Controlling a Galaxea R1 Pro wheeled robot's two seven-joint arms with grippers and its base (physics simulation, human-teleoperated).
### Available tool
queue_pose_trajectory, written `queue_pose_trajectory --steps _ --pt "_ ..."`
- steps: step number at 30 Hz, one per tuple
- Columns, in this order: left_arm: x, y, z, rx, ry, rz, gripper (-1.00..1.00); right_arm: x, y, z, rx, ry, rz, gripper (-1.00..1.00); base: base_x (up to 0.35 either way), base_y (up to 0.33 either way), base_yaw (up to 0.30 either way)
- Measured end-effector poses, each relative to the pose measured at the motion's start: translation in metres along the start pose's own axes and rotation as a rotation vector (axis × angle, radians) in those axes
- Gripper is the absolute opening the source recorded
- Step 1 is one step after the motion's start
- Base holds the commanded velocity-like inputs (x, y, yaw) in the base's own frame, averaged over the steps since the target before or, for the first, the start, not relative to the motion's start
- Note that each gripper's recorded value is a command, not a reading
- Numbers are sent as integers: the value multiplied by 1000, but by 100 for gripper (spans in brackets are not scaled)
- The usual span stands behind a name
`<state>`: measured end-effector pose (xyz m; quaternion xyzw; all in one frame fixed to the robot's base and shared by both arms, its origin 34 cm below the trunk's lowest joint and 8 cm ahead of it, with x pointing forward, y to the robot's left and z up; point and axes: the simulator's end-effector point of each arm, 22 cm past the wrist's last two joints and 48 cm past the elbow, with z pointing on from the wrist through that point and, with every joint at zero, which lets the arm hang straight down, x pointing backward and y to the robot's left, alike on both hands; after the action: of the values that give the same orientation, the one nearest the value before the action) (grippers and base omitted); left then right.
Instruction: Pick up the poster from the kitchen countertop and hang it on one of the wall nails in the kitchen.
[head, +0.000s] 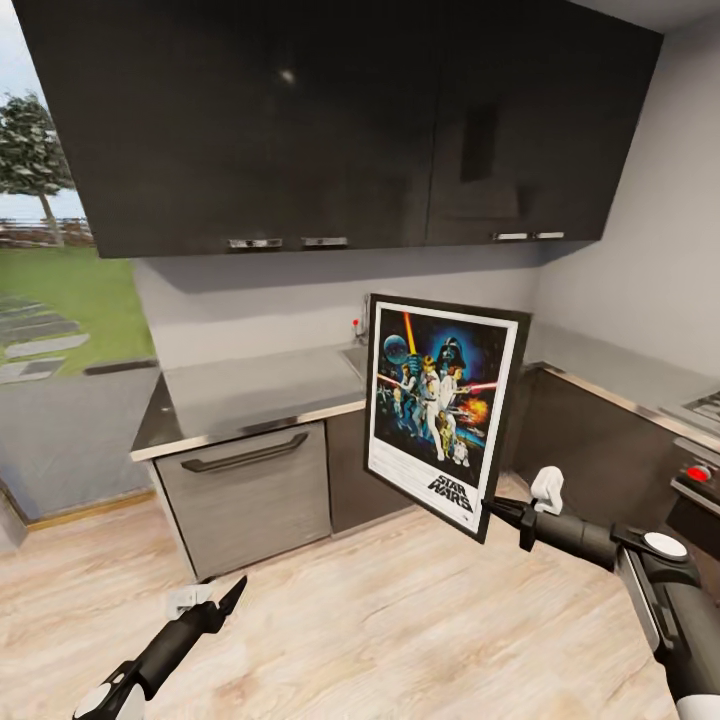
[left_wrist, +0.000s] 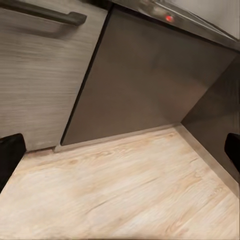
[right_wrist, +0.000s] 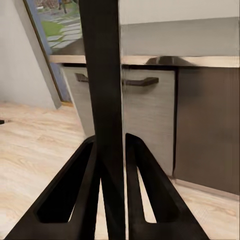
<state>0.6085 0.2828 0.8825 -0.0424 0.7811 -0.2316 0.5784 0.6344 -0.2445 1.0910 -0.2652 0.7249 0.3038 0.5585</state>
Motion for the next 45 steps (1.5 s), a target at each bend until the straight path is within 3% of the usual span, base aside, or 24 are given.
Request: queue_pose_trajectory --steps 14,24,45 --pt "0 0 0 0 -1 0 100 0 1 0 -1 1 -1 -100 -33 81 265" --pt "0 0 0 0 0 0 100 0 1 0 -1 1 0 -100 -1 262 114" --pt "0 0 0 -1 -1 1 100 0 1 0 -1 0 -3 -100 0 184 283"
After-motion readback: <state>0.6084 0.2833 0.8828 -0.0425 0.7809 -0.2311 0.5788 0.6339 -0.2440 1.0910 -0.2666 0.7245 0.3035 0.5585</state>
